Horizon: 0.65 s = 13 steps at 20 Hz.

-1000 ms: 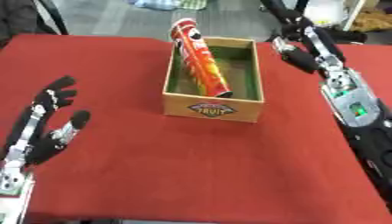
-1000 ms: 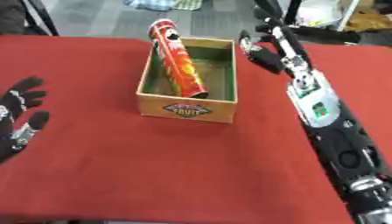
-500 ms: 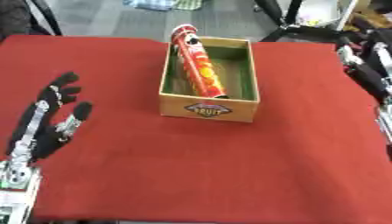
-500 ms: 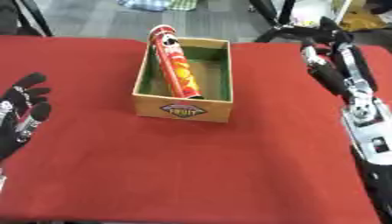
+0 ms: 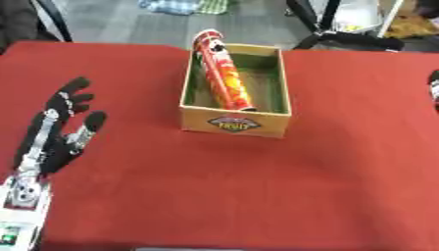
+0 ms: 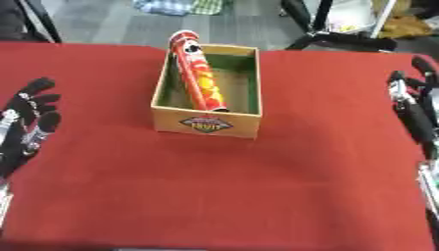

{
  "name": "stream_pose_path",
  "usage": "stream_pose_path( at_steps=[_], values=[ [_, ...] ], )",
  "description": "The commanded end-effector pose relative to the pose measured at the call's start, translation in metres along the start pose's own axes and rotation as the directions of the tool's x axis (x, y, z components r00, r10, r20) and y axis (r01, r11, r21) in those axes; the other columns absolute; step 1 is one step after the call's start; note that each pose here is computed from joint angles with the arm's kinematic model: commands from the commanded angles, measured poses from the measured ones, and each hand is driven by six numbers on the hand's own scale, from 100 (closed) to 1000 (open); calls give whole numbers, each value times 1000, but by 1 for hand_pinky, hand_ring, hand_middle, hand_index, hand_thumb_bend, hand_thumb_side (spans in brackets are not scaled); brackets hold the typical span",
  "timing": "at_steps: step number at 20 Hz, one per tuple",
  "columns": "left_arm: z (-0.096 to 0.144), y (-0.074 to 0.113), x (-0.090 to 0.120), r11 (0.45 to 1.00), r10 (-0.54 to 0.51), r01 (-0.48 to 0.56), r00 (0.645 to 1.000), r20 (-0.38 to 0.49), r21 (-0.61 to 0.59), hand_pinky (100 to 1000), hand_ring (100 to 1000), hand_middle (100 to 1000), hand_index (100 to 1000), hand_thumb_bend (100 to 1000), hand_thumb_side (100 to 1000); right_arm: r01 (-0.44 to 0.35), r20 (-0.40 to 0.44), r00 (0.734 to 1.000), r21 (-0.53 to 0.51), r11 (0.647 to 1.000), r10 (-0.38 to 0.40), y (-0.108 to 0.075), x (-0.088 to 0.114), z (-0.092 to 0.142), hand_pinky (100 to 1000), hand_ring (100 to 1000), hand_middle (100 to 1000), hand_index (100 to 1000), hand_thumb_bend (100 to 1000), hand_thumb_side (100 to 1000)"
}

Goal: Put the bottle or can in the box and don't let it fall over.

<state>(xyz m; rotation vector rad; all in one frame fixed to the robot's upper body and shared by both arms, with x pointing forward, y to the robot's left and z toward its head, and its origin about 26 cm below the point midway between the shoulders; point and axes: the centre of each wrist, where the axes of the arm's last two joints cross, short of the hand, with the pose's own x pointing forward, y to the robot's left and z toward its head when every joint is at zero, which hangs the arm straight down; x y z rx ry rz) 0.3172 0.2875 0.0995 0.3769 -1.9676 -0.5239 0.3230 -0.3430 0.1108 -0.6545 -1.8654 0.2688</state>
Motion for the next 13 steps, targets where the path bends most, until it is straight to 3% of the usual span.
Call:
stream_pose_path(
  at_steps=[1,2,3,4,5,6,7,9,13],
  values=[
    [-3,9,7,999,-34,34,999,30,16,850,855,884,962,730,838,-62,41,997,-13,998,63,-7,11,-4,847,910,1000,1000,100,592],
    [-3,9,7,999,-38,37,999,29,19,850,855,884,962,737,838,-77,46,996,0,997,77,-7,11,-4,849,913,1000,1000,100,531],
    [-3,9,7,999,-43,42,999,28,19,850,855,884,962,752,832,-93,49,995,16,996,92,-6,10,-3,855,919,1000,1000,100,397],
    [-3,9,7,999,-48,47,998,28,18,850,855,884,961,758,825,-111,54,993,33,993,109,-5,10,-3,860,924,1000,1000,100,337],
    [-2,8,7,999,-52,51,998,28,19,850,855,883,961,755,823,-130,60,990,50,990,127,-5,10,-3,863,926,1000,1000,100,342],
    [-2,8,6,998,-54,54,998,26,20,850,855,883,961,751,819,-149,66,987,65,987,145,-6,11,-4,865,927,1000,1000,100,386],
    [-2,8,6,998,-57,57,998,24,20,851,855,884,961,745,814,-168,71,984,76,983,163,-7,11,-4,867,927,1000,1000,100,524],
    [-2,8,6,998,-62,62,998,23,17,851,856,884,962,730,811,-208,78,976,78,975,202,-10,12,-5,867,924,1000,1000,100,657],
    [-2,8,6,998,-65,65,998,21,12,852,855,884,962,719,812,-269,83,961,52,962,264,-9,14,-5,862,913,988,1000,100,774]
  ],
)
